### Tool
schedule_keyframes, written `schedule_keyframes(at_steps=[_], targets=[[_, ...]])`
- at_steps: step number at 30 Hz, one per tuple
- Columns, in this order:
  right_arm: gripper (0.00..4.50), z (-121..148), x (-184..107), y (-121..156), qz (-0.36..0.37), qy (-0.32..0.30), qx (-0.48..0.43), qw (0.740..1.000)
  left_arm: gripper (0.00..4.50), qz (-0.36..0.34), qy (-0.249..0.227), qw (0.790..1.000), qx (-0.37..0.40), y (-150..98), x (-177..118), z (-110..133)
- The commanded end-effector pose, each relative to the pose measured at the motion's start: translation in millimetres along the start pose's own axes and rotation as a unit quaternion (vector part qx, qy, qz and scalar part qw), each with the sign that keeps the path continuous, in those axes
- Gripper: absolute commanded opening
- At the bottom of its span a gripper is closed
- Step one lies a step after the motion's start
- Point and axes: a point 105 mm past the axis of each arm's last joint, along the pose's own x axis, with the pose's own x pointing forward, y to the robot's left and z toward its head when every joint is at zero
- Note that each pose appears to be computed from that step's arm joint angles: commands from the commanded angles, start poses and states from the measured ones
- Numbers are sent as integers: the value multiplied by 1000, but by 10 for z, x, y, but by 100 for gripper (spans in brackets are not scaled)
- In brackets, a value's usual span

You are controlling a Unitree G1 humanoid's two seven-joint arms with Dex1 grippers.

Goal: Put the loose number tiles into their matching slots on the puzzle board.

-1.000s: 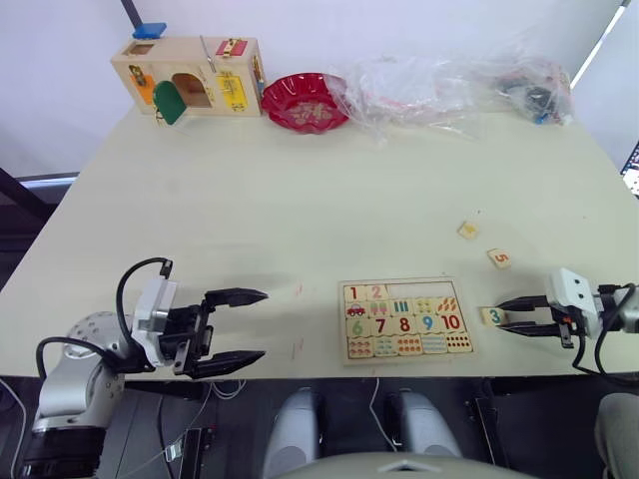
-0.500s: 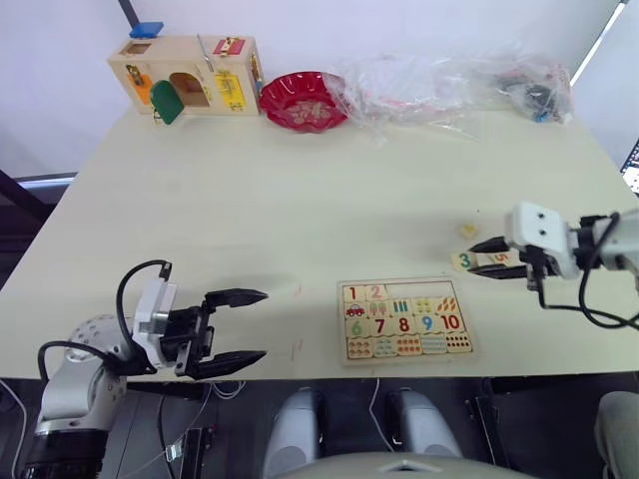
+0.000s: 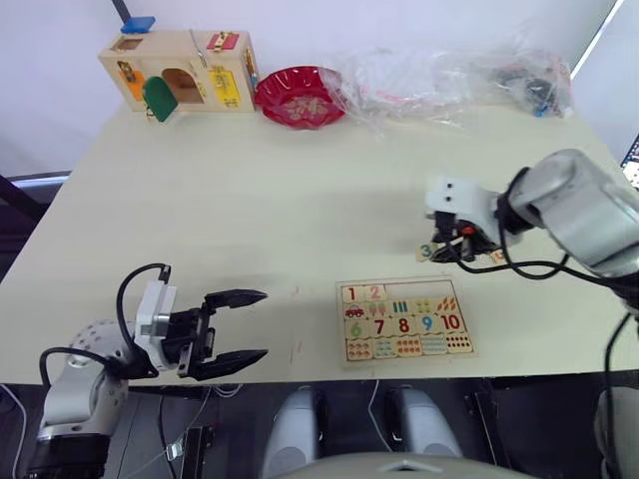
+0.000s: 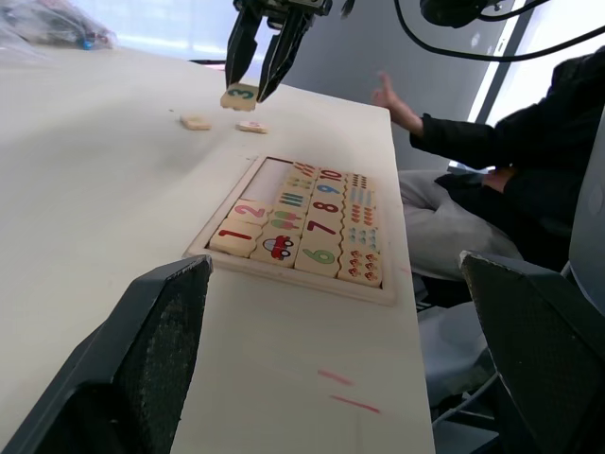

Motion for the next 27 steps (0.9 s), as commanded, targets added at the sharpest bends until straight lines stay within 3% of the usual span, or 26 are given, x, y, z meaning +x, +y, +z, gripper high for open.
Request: schedule_keyframes(at_steps=[1,27], targets=[[93,46,29,3,-13,13,22,1000,450,5,-3,1000,20,-28,-11,66],[93,77,408,306,-2,8,44,999,450,19,1,1000,21,-26,-67,65]])
